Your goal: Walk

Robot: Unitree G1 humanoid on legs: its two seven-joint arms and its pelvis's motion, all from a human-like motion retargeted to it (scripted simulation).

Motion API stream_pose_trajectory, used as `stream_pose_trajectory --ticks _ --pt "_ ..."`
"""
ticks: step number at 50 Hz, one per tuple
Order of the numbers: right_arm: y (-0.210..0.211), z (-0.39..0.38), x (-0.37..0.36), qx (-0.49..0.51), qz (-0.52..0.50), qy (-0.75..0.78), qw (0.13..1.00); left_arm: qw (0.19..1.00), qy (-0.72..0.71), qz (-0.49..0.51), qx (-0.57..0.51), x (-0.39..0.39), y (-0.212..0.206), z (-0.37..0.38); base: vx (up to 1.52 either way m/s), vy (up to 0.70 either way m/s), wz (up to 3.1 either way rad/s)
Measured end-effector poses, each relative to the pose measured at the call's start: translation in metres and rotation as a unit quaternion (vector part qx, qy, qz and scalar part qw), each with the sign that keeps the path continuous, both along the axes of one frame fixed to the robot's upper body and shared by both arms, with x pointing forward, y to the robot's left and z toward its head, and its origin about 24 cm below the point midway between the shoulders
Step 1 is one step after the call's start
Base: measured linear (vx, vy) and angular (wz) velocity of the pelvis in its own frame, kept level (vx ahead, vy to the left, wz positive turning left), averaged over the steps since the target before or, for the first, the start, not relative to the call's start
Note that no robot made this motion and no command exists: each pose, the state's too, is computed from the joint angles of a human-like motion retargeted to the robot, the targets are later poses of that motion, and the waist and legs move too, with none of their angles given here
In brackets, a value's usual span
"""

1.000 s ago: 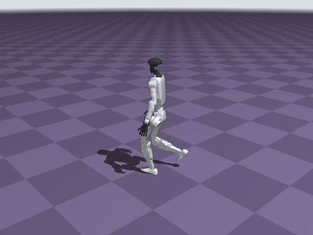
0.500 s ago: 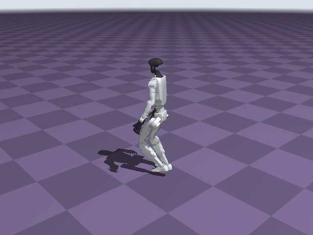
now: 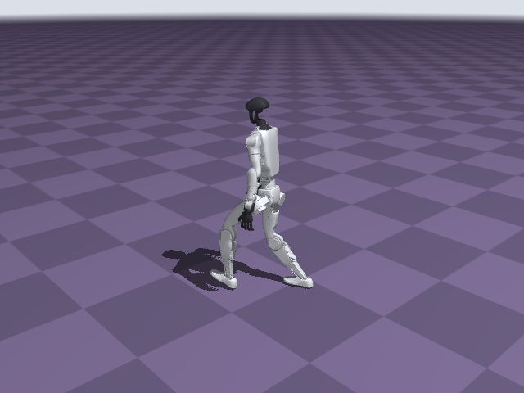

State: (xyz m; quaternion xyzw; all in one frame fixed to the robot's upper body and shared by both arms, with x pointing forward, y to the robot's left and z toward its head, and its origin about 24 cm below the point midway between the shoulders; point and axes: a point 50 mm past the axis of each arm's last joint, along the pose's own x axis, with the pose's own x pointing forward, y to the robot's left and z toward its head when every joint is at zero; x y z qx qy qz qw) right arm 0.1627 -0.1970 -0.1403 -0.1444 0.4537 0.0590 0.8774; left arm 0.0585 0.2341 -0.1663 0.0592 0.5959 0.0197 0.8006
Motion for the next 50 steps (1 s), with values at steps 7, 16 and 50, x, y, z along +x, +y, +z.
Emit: stream_pose_trajectory --ticks 7,16,50 --pt "0.004 -0.002 -0.004 0.001 -0.014 0.004 1.0 1.0 -0.02 0.005 -0.001 0.011 -0.004 0.001 0.52 0.23 0.24" --pt "-0.004 0.0 -0.003 0.017 -0.035 0.001 0.999 0.998 -0.066 -0.021 -0.009 0.041 -0.001 0.01 0.51 0.19 0.53" --pt "-0.023 -0.011 -0.043 0.004 -0.061 0.044 0.997 0.963 -0.19 -0.185 0.049 0.122 -0.011 0.043 0.42 0.0 0.23"
